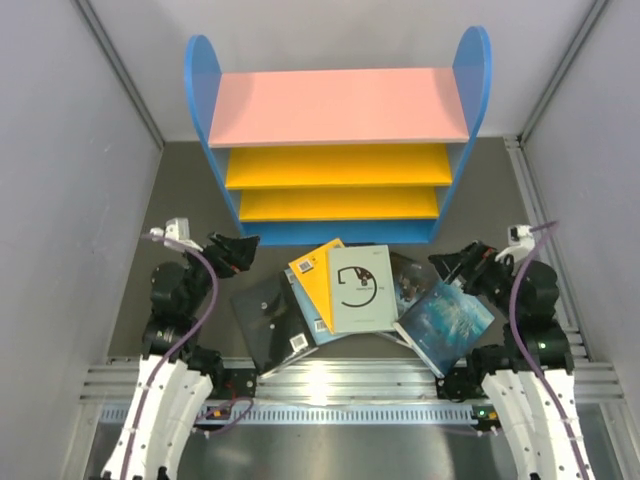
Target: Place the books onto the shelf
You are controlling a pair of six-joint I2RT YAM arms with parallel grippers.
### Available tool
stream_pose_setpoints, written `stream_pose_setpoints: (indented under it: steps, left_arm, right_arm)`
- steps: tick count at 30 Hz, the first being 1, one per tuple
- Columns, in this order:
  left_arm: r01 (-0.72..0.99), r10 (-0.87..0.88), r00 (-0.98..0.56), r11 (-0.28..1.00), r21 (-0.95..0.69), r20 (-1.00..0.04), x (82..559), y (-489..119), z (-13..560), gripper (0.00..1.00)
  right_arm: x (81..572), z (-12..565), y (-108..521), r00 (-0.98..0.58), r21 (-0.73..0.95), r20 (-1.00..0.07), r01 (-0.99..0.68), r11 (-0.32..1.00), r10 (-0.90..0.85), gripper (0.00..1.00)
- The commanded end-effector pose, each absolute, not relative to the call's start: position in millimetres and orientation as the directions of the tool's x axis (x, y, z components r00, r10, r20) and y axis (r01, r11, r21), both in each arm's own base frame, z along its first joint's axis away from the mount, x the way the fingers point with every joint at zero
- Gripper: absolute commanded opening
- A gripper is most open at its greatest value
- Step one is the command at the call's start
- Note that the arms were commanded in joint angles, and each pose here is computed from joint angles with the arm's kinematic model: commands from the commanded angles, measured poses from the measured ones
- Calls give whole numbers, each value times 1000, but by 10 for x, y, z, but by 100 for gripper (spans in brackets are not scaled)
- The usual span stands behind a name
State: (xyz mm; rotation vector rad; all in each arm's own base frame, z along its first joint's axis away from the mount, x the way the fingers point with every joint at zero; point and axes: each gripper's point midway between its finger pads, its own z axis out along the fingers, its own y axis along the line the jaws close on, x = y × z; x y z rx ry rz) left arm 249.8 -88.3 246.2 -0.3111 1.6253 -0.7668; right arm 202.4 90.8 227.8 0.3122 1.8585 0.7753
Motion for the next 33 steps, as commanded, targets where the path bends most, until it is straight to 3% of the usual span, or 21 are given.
stream_pose_setpoints:
  steps: [1,6,8,13,26,33]
  left_arm:
    - [339,-520,-384,690,-640,-763,2527,-1234,2465,99]
    - [291,-429,-549,707,-645,-718,2488,-1543,1996,99]
    - [247,-400,-537,767,-592,-743,2520,-1603,1876,99]
    - [270,-249,-638,814,-515,-728,2237,-2113,1560,99]
    - [273,-197,-733,792,-547,-651,2062,-2552,961,99]
    - [298,-191,-739,768,-568,-646,2065,-2746,970,92]
  right_arm:
    - [1938,2256,1219,-516,681,-702,-281,676,492,100]
    - [2051,1866,1439,-606,754,-623,-297,585,495,100]
    - [2034,1643,1555,-664,783,-572,-266,562,482,100]
    - [2094,1466,1778,-683,749,-594,-277,602,425,100]
    - [2333,1142,1810,-699,696,-602,-220,684,387,100]
    - [2280,841,1901,-748,723,-545,-191,664,378,100]
